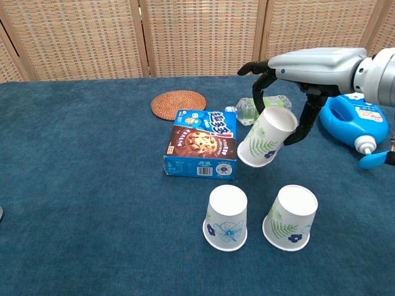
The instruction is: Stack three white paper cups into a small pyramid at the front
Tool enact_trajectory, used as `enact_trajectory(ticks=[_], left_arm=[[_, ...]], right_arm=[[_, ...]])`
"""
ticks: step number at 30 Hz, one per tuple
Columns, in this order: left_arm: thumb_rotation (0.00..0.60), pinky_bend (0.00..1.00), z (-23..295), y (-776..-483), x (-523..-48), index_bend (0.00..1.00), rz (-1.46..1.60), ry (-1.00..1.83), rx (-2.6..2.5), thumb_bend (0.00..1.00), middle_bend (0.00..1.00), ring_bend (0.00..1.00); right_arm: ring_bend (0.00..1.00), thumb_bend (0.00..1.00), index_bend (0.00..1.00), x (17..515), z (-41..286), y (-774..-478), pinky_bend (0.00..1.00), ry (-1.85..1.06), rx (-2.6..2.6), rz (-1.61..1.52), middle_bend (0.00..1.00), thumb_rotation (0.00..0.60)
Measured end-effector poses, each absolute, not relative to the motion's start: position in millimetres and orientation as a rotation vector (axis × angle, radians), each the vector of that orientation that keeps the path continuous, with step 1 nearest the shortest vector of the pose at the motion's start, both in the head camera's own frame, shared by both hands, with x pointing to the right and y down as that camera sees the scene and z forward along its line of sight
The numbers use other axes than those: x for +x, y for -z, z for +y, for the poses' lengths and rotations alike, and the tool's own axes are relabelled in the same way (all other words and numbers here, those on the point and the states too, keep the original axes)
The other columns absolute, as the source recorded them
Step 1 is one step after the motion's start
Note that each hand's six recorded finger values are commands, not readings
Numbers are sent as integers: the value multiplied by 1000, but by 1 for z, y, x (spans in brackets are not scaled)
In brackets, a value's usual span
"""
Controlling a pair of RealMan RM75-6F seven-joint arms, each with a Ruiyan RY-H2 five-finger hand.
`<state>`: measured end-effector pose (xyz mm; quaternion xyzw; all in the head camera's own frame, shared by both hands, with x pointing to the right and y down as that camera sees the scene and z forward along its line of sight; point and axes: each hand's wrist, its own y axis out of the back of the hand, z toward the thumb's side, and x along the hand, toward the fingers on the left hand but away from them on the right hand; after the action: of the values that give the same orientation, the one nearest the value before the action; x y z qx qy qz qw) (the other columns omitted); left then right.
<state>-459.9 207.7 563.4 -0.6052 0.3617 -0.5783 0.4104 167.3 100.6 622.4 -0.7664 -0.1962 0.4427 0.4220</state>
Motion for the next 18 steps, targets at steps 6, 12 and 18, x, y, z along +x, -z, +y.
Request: enact_trajectory(ticks=[6,12,18], left_arm=[[600,0,208,-561,-459,98,917,1447,-1526,244,0,0],[600,0,208,-560,-460,98,924,1440,-1528,244,0,0],[600,0,207,-560,-460,98,926,1438,-1530,244,0,0]], right_arm=[[0,139,599,164,111,-610,193,-1073,-1927,-470,84,600],[0,140,601,165,108,-603,193,-1079,-1907,-482,85,600],[0,139,604,165,111,-596,188,-1080,-1899,-460,85,600]])
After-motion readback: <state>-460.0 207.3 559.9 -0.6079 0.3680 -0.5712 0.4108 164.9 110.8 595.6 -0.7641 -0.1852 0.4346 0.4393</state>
